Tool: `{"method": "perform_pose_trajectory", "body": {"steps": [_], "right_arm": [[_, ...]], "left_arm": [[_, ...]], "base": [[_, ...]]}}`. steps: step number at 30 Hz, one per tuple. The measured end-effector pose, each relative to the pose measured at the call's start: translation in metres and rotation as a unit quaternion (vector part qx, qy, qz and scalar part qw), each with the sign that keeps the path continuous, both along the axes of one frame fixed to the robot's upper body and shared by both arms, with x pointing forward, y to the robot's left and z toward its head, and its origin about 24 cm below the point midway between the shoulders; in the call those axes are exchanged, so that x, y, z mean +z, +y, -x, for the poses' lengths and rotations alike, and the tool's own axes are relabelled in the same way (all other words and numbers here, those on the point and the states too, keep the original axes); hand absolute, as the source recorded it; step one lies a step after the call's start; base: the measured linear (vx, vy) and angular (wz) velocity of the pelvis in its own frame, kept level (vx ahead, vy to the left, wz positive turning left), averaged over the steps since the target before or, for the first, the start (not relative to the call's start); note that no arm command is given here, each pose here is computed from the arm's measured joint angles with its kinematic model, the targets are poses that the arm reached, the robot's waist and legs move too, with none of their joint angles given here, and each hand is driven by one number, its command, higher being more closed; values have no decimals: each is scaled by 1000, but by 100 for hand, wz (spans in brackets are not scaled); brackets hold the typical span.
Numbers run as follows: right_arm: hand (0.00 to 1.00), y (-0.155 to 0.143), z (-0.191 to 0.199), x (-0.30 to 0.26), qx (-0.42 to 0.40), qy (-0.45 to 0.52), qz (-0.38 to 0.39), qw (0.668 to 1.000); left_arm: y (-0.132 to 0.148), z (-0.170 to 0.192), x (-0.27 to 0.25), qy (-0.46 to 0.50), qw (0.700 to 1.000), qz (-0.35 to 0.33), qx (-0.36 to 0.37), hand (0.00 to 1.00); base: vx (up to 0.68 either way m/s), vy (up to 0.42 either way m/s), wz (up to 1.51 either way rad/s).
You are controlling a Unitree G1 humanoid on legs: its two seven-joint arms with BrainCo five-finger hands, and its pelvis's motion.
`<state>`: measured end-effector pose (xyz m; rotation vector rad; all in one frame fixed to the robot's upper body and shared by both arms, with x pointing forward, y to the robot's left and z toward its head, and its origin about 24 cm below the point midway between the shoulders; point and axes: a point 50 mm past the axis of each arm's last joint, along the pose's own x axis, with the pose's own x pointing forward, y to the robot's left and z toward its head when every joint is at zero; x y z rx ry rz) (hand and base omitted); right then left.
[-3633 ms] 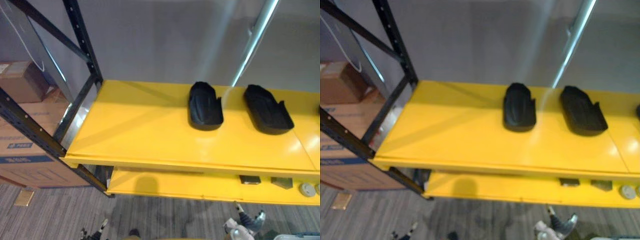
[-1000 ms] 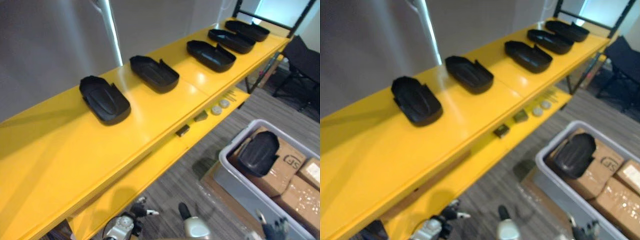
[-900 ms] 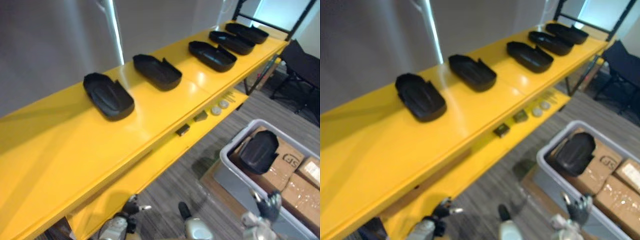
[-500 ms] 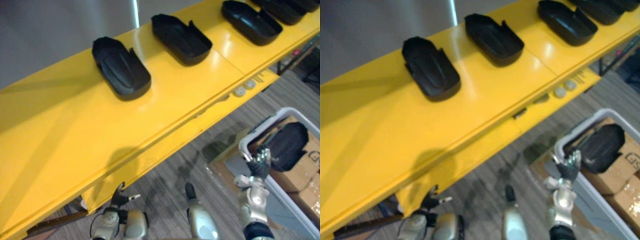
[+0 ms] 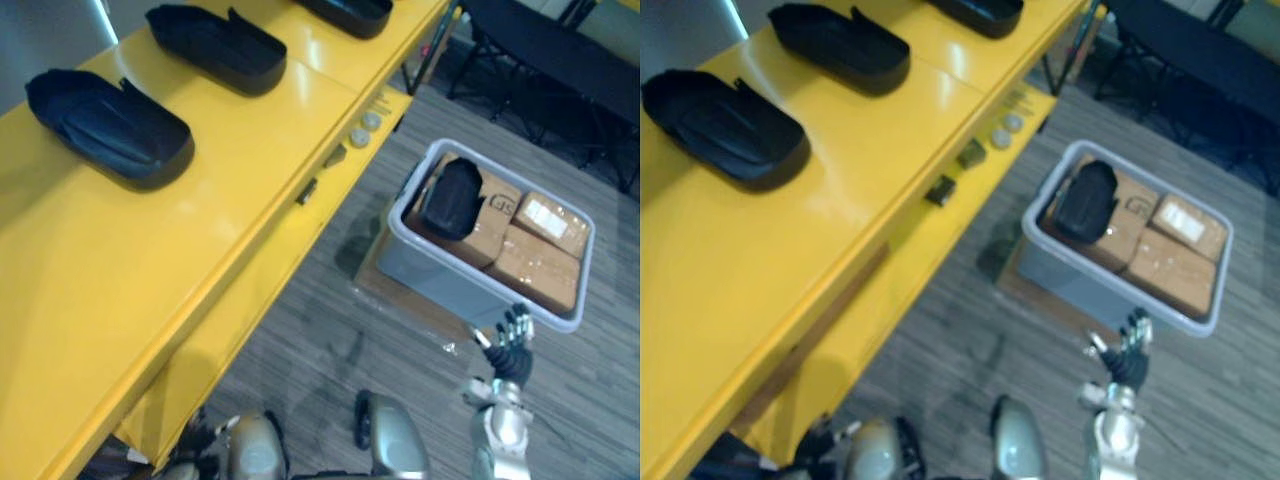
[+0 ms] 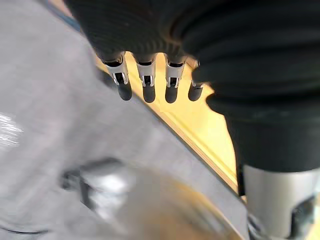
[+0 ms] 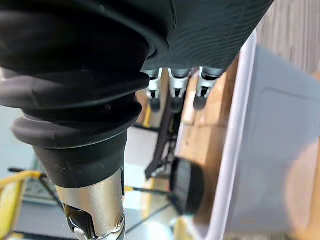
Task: Walk over and take plastic housings, then place them on the shelf
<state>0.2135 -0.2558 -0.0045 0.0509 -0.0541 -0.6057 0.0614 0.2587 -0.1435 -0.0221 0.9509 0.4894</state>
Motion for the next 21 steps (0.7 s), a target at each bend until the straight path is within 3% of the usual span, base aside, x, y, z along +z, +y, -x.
{"method": "perform_pose_trajectory", "body": {"steps": [4,8,13,15,18,21], "right_arm": [[0,-16,0,-9,-25,45,6,999],[0,-30,15,-30,-74,81,-39,993],[0,-24,58,-78,-129,163,-125,970],[0,-18,85,-96,-149,187,-152,959],[0,-17,106,-106,-186,179,-186,948],[0,-15,121,-113,-197,188,-205,940]], "left_arm": [[-14,24,-7,19,999,20,20,0],[-24,21,-7,-11,999,21,25,0],[-28,-15,4,-87,996,-1,-14,0],[-31,-49,18,-155,987,-15,-42,0],[-35,-93,39,-233,970,-24,-64,0],[-41,-113,48,-261,962,-17,-80,0]], "base": [[-53,-154,5],[-72,-82,0],[-33,8,-5],[-11,36,-17],[-50,35,-16],[-69,-3,-22]]}}
